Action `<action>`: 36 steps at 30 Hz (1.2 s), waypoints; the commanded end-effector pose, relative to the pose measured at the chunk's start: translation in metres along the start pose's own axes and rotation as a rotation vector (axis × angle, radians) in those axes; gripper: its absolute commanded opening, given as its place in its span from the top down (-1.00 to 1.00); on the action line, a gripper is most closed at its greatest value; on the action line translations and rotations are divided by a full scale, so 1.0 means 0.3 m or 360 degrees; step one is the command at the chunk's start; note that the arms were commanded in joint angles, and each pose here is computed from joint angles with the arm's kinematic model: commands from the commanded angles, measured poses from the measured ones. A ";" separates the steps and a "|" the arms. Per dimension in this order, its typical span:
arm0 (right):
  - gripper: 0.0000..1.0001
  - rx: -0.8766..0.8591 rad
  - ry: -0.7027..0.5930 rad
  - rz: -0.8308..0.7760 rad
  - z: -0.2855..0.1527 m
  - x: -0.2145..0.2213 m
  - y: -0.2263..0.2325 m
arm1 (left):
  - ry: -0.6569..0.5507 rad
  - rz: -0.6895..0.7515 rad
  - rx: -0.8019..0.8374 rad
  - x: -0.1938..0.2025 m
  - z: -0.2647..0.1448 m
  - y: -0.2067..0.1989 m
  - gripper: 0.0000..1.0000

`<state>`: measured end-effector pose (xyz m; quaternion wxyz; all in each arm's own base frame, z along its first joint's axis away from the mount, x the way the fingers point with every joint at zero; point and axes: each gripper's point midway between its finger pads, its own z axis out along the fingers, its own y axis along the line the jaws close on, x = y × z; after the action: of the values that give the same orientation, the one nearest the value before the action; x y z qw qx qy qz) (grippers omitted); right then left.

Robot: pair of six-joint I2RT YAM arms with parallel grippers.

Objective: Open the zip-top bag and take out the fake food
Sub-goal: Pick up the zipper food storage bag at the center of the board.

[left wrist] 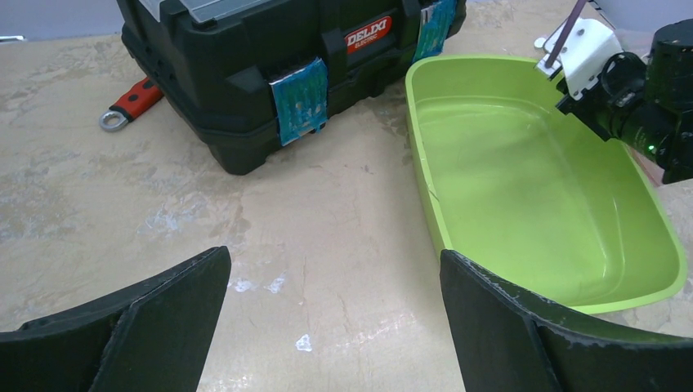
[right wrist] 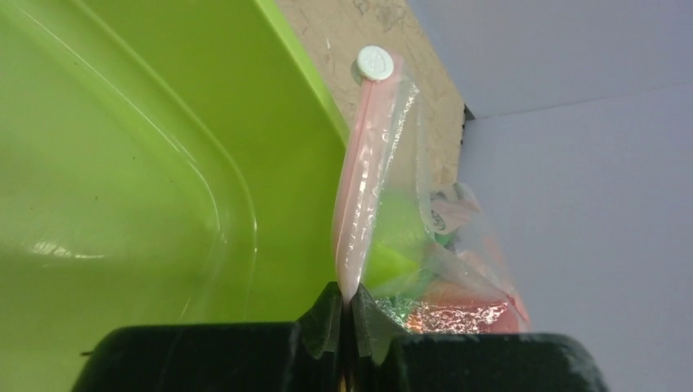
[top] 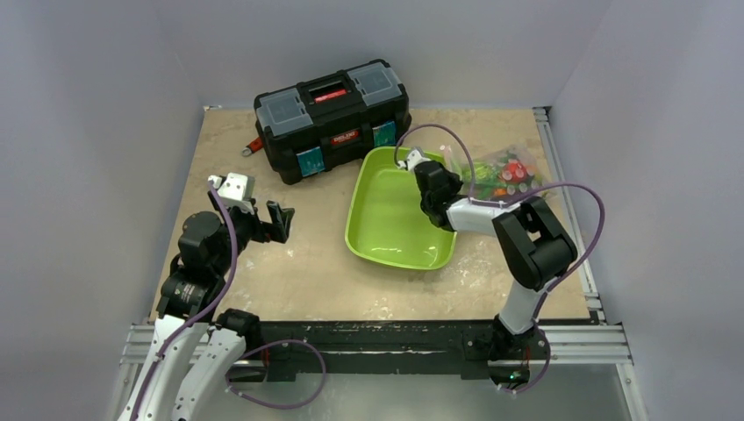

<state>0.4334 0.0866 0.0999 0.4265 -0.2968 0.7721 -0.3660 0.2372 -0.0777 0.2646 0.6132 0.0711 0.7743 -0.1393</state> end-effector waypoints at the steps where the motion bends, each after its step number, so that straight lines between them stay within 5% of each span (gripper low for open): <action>1: 1.00 -0.0038 -0.0085 0.0256 -0.042 -0.053 -0.115 | -0.0094 0.0000 0.0037 -0.072 -0.014 -0.020 -1.00; 12: 1.00 -0.0392 -0.0350 0.0565 -0.172 -0.070 -0.324 | -0.0062 -0.0005 0.0072 -0.060 0.000 -0.032 -1.00; 21: 1.00 -0.0479 -0.0464 0.0779 -0.250 0.001 -0.508 | 0.0047 -0.0053 0.0392 -0.034 0.024 -0.151 -1.00; 30: 1.00 -0.0664 -0.0573 0.0722 -0.312 -0.016 -0.494 | 0.0189 -0.0231 0.0547 -0.003 0.047 -0.219 -1.00; 36: 1.00 -0.0802 -0.0636 0.0682 -0.336 -0.032 -0.443 | 0.0425 -0.0566 0.0607 0.044 0.071 -0.277 -0.99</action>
<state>0.3686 0.0350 0.2220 0.5163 -0.2597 0.8154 -0.0331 0.2342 -0.1448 0.2400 0.4845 0.1025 0.8119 -0.3092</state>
